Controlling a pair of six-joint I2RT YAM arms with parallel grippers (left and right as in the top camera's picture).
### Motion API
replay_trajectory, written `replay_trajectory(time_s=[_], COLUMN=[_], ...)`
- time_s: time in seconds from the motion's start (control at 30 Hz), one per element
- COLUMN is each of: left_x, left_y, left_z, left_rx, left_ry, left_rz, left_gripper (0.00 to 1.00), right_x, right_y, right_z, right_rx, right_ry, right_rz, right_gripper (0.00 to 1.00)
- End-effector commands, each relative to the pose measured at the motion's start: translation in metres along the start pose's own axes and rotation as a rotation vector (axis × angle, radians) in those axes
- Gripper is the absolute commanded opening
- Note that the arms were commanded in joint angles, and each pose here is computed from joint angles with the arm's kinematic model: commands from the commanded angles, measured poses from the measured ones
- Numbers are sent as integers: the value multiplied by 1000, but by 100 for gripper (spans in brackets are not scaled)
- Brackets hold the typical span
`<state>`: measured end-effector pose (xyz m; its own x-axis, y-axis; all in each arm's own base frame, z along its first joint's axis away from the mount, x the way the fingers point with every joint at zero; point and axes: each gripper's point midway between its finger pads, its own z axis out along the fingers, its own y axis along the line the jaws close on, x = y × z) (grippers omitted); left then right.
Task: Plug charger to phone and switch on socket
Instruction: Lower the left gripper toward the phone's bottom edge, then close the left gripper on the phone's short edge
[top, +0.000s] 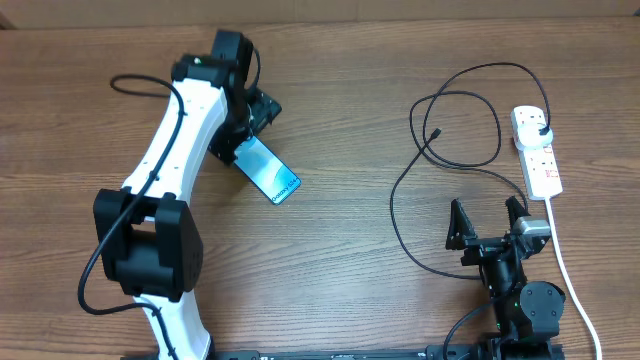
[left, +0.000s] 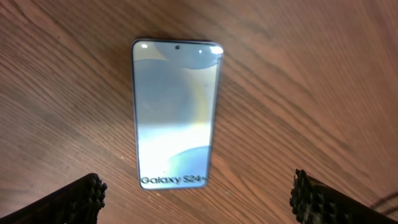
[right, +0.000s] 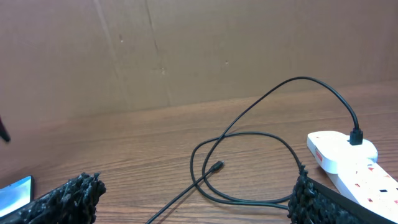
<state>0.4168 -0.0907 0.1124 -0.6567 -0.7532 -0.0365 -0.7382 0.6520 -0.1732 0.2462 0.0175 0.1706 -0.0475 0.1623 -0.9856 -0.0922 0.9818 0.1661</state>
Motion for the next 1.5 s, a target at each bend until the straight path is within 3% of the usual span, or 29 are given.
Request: replay_trajectory(time_s=[0.0, 0.17, 0.33, 1.23, 1.47], left_x=[-2, 18, 30, 31, 34], left_y=[0, 7, 16, 51, 53], left_z=[25, 64, 92, 122, 140], left_rx=[-69, -119, -188, -354, -330], left_ry=[41, 187, 236, 158, 144], left_rz=[18, 77, 122, 153, 160], left_gripper=[100, 100, 100, 100, 93], right_x=[3, 3, 3, 3, 3], right_y=[0, 0, 0, 0, 0], right_z=[1, 1, 1, 1, 1], right_rx=[0, 0, 0, 0, 0], right_ry=[4, 4, 4, 4, 4], right_rz=[3, 3, 2, 2, 2], right_gripper=[100, 100, 100, 100, 100])
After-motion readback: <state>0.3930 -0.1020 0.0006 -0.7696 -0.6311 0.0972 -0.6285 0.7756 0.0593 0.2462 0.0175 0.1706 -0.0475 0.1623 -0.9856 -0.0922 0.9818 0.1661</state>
